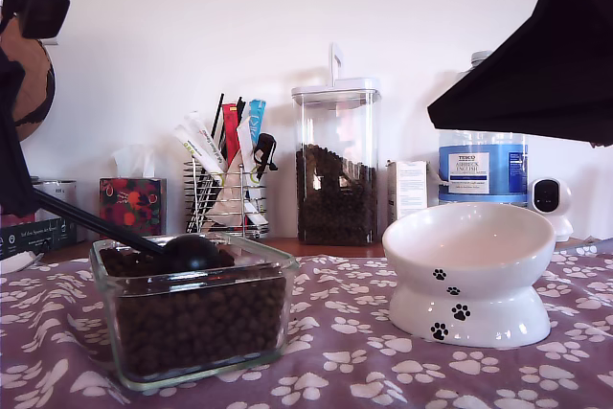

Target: Measure one spoon of cat food and pour it into the food bowl

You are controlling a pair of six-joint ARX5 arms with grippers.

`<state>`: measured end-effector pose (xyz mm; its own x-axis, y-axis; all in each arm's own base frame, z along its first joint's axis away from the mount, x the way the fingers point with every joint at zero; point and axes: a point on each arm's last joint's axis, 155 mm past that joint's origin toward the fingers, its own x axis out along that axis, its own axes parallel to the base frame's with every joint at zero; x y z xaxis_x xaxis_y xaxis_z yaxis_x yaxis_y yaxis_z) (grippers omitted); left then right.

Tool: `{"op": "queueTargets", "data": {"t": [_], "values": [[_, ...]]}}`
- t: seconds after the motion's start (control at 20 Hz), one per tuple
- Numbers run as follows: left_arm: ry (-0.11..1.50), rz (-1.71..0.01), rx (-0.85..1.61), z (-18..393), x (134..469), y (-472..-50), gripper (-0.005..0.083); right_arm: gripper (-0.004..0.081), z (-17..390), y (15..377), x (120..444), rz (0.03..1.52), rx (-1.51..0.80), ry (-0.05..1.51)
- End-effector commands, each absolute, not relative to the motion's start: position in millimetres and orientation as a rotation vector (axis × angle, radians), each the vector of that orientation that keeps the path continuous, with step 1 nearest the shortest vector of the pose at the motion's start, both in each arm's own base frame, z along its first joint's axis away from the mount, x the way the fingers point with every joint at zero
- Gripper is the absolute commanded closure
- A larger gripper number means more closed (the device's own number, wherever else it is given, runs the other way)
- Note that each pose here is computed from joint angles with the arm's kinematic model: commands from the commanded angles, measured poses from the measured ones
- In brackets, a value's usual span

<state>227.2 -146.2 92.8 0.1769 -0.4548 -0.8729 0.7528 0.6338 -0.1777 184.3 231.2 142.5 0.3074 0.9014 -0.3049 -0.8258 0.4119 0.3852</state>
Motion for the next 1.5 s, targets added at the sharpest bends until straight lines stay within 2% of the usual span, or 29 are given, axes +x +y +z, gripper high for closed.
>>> {"op": "queueTargets", "data": {"t": [0.0, 0.15, 0.25, 0.55, 0.75, 1.1, 1.45], "values": [[1.139, -0.919, 0.288, 85.1, 221.2, -152.1, 0.0797, 0.0783, 137.4, 231.7, 181.9, 1.153, 0.166, 0.528], [1.182, -0.903, 0.299, 73.4, 223.1, -148.8, 0.0797, 0.0783, 137.3, 231.7, 181.8, 1.154, 0.166, 0.529], [1.183, -0.831, 0.381, 67.0, 233.4, -136.9, 0.0797, 0.0783, 136.8, 231.5, 181.7, 1.153, 0.166, 0.531], [1.097, -0.771, 0.607, 84.1, 256.7, -133.2, 0.0797, 0.0783, 136.6, 231.5, 181.6, 1.152, 0.166, 0.532], [1.098, -0.761, 0.709, 83.5, 253.6, -133.4, 0.0797, 0.0783, 136.8, 231.5, 181.8, 1.152, 0.166, 0.531], [1.269, -0.912, 0.518, 80.4, 199.8, -151.9, 0.0797, 0.0783, 137.3, 231.5, 182.2, 1.152, 0.165, 0.527], [1.332, -0.877, 0.427, 73.5, 201.7, -147.7, 0.0797, 0.0783, 137.3, 231.6, 182.1, 1.152, 0.165, 0.528]]}}
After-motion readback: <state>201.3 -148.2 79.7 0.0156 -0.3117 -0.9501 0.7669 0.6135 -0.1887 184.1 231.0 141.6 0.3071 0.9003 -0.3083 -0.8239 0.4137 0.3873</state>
